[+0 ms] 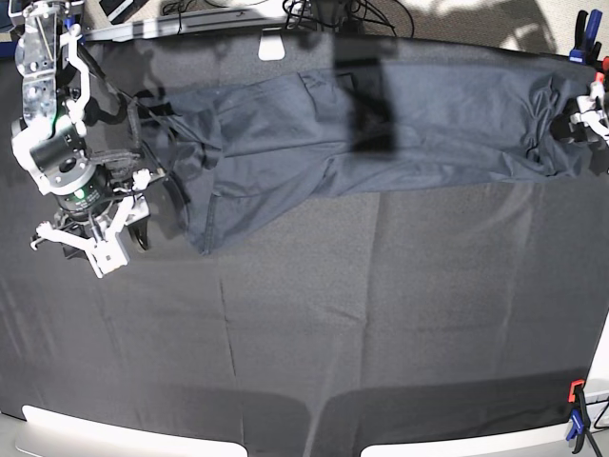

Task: Layout the t-shirt on the table in an organized manner, then fold the t-shirt properly
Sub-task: 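Hold the shirt strip taut between both grippers, then fold the shirt end with the left gripper toward the right gripper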

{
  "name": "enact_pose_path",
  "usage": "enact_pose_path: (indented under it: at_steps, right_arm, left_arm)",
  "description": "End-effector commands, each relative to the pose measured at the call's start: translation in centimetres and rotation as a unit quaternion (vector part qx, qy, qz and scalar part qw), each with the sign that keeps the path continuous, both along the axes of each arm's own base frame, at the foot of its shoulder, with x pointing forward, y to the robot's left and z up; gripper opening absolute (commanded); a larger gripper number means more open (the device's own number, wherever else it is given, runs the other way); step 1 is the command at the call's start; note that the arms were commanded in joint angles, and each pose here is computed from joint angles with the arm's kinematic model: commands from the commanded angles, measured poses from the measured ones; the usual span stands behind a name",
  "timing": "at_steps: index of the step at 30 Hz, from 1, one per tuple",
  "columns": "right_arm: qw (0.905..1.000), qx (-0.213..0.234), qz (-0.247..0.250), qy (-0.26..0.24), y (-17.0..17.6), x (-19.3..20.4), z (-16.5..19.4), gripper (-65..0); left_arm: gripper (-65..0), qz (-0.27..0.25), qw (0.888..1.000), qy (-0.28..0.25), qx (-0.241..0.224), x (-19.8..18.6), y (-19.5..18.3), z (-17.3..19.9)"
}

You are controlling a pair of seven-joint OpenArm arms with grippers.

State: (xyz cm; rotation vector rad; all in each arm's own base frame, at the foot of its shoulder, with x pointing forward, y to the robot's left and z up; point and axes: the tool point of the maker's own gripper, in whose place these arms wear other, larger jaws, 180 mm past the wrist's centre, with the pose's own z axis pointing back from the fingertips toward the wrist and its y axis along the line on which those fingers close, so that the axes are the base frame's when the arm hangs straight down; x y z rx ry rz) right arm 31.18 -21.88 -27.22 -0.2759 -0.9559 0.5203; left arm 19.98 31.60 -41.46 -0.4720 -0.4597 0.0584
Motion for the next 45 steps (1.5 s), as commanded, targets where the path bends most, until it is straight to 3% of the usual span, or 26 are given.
enact_pose_path:
  at_steps: [1, 2, 10, 15, 18, 24, 27, 31, 35, 39, 45]
  right_arm:
    - [0.9997, -0.004, 0.004, -0.024, -0.2, 0.6, 1.4, -36.8]
    - [0.9997, -0.004, 0.004, -0.024, -0.2, 0.6, 1.4, -36.9]
    - [0.9997, -0.004, 0.004, -0.024, -0.2, 0.6, 1.4, -36.9]
    - [0.9996, -0.01, 0.002, -0.025, -0.3, 0.6, 1.4, -36.9]
    - [0.9978, -0.057, -0.011, -0.032, -1.7, 0.7, 1.8, -36.9]
    - [0.9932, -0.1, -0.044, -0.038, -5.1, 0.7, 3.2, -36.9]
    - [0.9892, -0.113, -0.082, -0.043, -8.0, 0.2, 4.4, -36.9]
    - [0.9827, -0.119, -0.134, -0.047, -11.7, -1.5, 5.5, -36.9]
    - [0.9792, -0.118, -0.163, -0.031, -14.2, -3.5, 4.9, -36.9]
    - [0.9774, -0.121, -0.173, -0.005, -15.1, -4.8, 3.5, -36.9]
    - [0.9775, -0.119, -0.174, -0.001, -15.2, -4.9, 3.2, -36.9]
  left_arm:
    - [-62.0, -0.002, 1.0, -0.023, 0.011, 1.0, 1.0, 1.4]
    - [-65.0, 0.001, 0.999, -0.03, 0.017, 1.3, 1.4, 1.5]
    - [-65.0, 0.022, 0.991, -0.105, 0.074, 4.1, 5.1, 4.6]
    - [-65.0, 0.027, 0.99, -0.098, 0.101, 4.3, 6.5, 5.1]
    - [-65.0, 0.022, 0.992, -0.081, 0.094, 3.7, 6.0, 4.6]
    - [-65.0, -0.027, 0.996, -0.077, 0.041, 3.2, 1.0, 5.6]
    - [-65.0, -0.013, 0.996, -0.087, 0.02, 3.3, -2.4, 6.0]
    - [-65.0, -0.037, 0.989, -0.144, -0.016, 3.9, -8.4, 8.0]
    - [-65.0, -0.051, 0.977, -0.205, -0.021, 4.6, -12.4, 10.5]
    - [-65.0, -0.04, 0.969, -0.238, -0.055, 4.8, -15.4, 11.8]
    - [-65.0, -0.063, 0.967, -0.218, -0.12, 3.7, -20.7, 10.7]
